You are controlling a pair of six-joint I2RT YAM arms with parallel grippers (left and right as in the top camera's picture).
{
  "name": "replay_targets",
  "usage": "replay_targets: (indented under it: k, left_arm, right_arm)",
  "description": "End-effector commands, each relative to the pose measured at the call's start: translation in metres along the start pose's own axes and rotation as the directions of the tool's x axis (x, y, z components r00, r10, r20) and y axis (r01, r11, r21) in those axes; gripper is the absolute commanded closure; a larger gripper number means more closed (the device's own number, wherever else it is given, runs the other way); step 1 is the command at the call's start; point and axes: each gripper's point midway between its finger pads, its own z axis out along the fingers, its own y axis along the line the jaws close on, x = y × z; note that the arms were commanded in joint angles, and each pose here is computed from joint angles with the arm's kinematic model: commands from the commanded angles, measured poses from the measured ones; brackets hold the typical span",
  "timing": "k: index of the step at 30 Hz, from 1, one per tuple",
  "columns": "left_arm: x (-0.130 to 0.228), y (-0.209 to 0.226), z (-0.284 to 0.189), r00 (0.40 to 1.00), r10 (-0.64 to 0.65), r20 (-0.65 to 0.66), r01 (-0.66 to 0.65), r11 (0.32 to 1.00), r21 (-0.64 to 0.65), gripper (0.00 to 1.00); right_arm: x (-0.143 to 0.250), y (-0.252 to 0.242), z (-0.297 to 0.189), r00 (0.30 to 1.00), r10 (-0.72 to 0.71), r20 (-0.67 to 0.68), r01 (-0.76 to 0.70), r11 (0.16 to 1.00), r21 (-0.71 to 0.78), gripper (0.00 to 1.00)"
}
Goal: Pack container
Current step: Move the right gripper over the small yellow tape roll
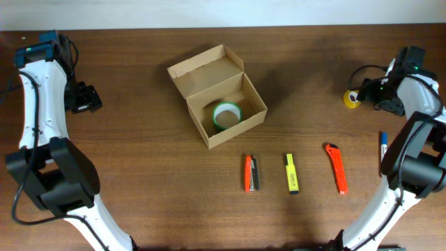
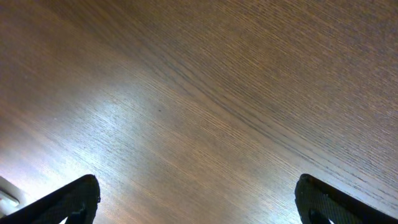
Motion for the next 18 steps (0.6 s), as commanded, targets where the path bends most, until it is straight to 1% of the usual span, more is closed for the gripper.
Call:
replay_targets:
  k: [1,14,18]
  left_arm:
    - [0.002,0.0,0.001,1.0,0.014,-0.003,-0.014,1.0,0.003,0.0]
    - [0.002,0.0,0.001,1.0,0.014,-0.003,-0.014,1.0,0.003,0.0]
    - [0.002,0.001,0.001,1.0,0.014,-0.003,-0.014,1.0,0.003,0.0]
  right_arm:
    - [-0.002,-0.006,0.004,1.0,0.01,-0.004,-0.01,1.0,0.021,0.07]
    - [-0.001,0.0,0.004,1.0,0.002,-0.006,-0.002,1.0,0.006,0.07]
    - [0.0,0.014,0.004,0.999,-0.053,-0.008,0.053,0.998,-0.018,0.06]
